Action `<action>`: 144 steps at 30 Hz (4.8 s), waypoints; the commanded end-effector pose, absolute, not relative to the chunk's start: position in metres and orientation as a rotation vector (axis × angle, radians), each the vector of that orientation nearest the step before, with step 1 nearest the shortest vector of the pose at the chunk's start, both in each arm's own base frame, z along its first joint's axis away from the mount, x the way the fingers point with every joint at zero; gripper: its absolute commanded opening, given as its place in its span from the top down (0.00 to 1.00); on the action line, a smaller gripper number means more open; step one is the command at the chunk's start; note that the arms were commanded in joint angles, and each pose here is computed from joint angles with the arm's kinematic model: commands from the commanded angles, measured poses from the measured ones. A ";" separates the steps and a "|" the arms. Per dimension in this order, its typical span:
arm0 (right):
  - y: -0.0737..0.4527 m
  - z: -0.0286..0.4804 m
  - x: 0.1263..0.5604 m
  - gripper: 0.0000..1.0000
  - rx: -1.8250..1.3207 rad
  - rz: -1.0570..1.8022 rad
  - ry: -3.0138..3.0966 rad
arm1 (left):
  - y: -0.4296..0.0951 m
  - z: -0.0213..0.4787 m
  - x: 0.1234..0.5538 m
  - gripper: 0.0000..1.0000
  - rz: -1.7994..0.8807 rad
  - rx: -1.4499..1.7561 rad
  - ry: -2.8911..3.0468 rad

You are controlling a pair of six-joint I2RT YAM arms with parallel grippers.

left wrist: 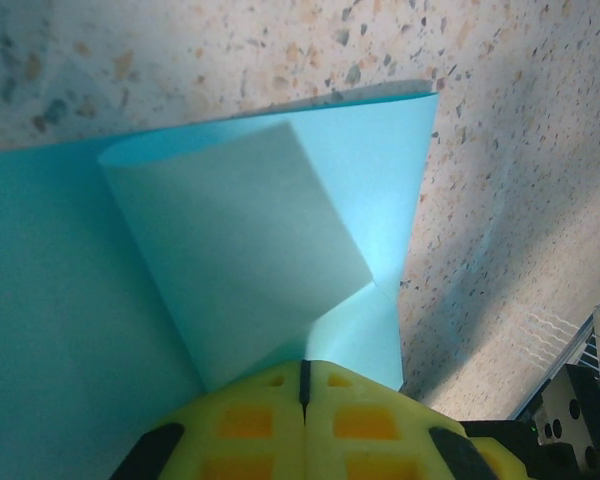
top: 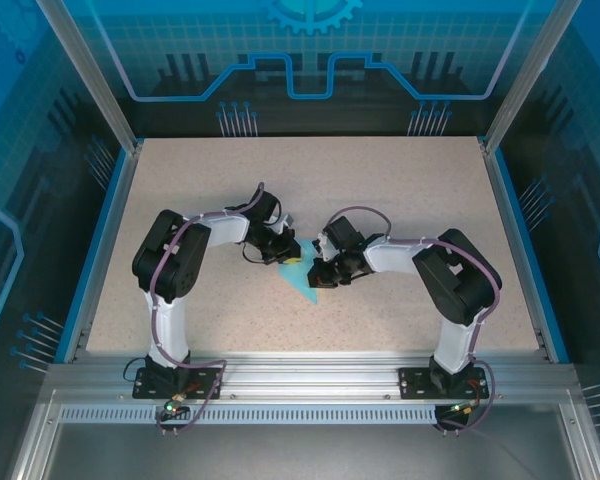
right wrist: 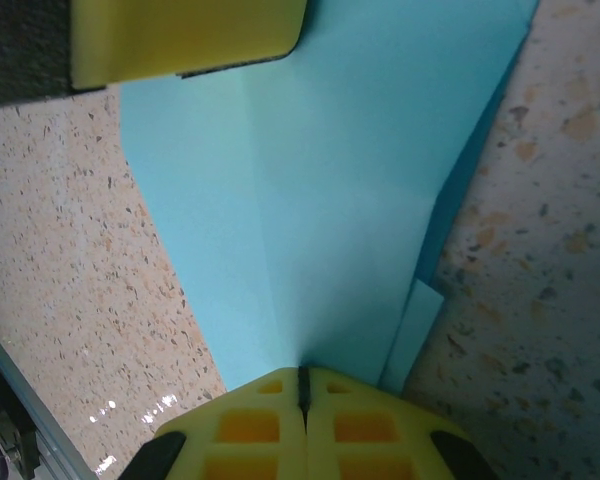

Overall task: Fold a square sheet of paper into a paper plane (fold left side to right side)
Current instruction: Fourth fold the wing at the center of the table.

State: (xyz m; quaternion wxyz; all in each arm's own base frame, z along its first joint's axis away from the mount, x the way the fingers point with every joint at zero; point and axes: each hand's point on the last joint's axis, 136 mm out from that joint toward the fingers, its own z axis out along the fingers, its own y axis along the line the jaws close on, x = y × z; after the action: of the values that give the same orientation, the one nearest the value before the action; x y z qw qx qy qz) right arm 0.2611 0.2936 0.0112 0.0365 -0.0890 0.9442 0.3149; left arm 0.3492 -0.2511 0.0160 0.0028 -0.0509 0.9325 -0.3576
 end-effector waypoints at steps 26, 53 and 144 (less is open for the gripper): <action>0.264 -0.031 0.232 1.00 -0.250 0.707 3.099 | -0.276 0.042 0.300 0.97 -1.388 0.183 2.801; 0.252 -0.040 0.222 1.00 -0.279 0.614 3.156 | -0.257 -0.004 0.314 1.00 -1.086 0.128 2.881; 0.279 0.073 0.290 0.59 -0.278 0.931 2.598 | -0.173 0.088 0.383 0.59 -1.120 -0.275 2.574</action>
State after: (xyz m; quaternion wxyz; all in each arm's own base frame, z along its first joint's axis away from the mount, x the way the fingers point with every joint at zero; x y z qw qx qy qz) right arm 0.2750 0.2883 0.0535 0.1315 -0.1089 0.9327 0.3178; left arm 0.3986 -0.1664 0.0842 0.1745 -0.0822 0.9105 -0.3657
